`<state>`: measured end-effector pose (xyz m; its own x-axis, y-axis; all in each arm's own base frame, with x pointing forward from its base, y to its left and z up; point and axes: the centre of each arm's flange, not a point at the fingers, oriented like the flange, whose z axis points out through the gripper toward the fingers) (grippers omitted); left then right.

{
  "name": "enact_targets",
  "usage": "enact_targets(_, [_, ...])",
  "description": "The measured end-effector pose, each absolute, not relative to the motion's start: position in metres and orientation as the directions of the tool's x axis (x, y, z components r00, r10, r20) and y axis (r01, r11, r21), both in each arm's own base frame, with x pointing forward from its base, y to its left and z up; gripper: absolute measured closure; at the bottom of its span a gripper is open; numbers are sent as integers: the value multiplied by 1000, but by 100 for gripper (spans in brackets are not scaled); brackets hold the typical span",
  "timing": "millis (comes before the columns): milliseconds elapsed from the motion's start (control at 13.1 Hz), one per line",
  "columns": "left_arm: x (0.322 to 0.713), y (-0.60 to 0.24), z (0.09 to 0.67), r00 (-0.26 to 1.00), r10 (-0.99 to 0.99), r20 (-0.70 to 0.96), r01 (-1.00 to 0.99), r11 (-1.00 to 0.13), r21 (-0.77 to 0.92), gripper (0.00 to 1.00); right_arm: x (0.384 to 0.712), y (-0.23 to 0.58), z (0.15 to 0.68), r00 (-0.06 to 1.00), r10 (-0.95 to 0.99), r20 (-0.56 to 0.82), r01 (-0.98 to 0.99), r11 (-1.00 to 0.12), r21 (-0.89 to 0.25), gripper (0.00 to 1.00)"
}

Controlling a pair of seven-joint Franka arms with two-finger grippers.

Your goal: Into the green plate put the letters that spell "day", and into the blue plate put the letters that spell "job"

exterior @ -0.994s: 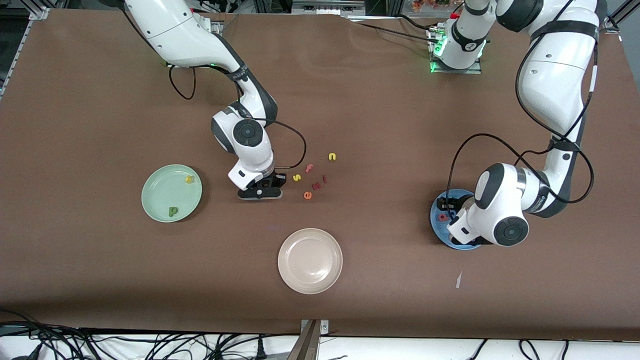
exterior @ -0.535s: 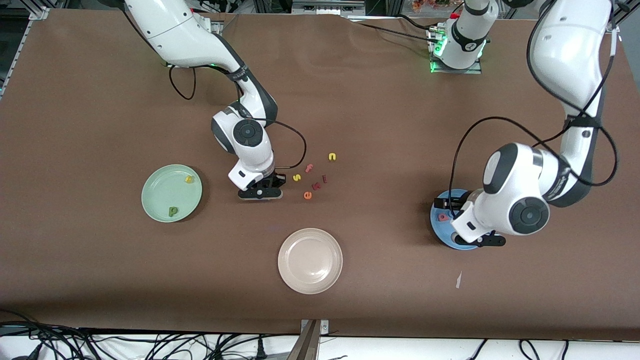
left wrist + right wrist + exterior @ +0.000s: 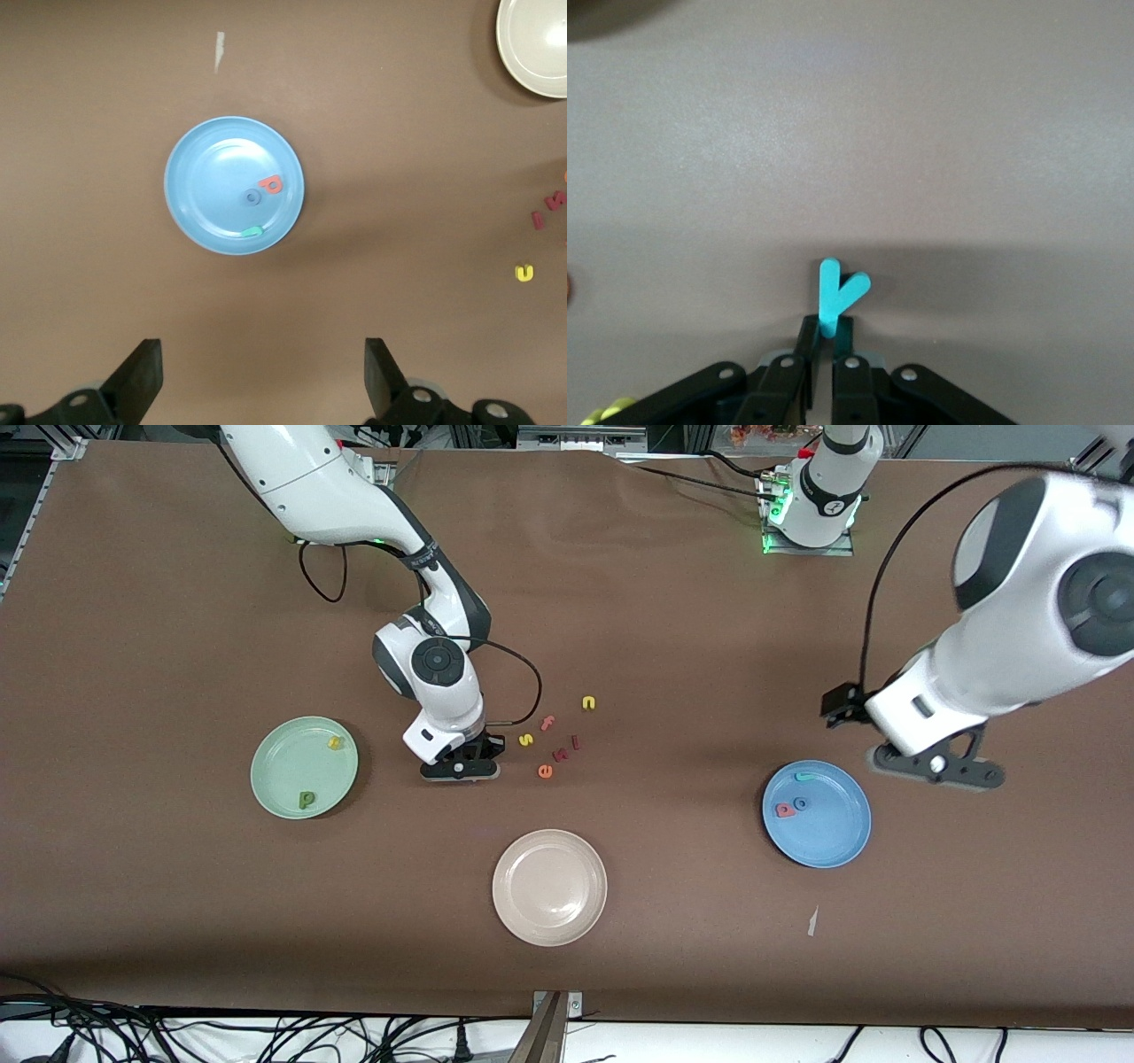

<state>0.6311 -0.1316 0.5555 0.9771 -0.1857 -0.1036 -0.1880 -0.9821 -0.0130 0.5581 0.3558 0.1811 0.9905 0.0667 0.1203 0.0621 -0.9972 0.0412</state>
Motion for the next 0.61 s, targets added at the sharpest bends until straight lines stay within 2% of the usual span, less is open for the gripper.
enact_targets(306, [605,-105,577,981,-171,-86,-173,-985,-15,0,571,343,205,984,110,139,103,-993,56,90])
enact_targets(612, [564,-111,584,983,-182,5,-182,-982,-51,0,590,257,271,974,206,93,194,-973,126,90])
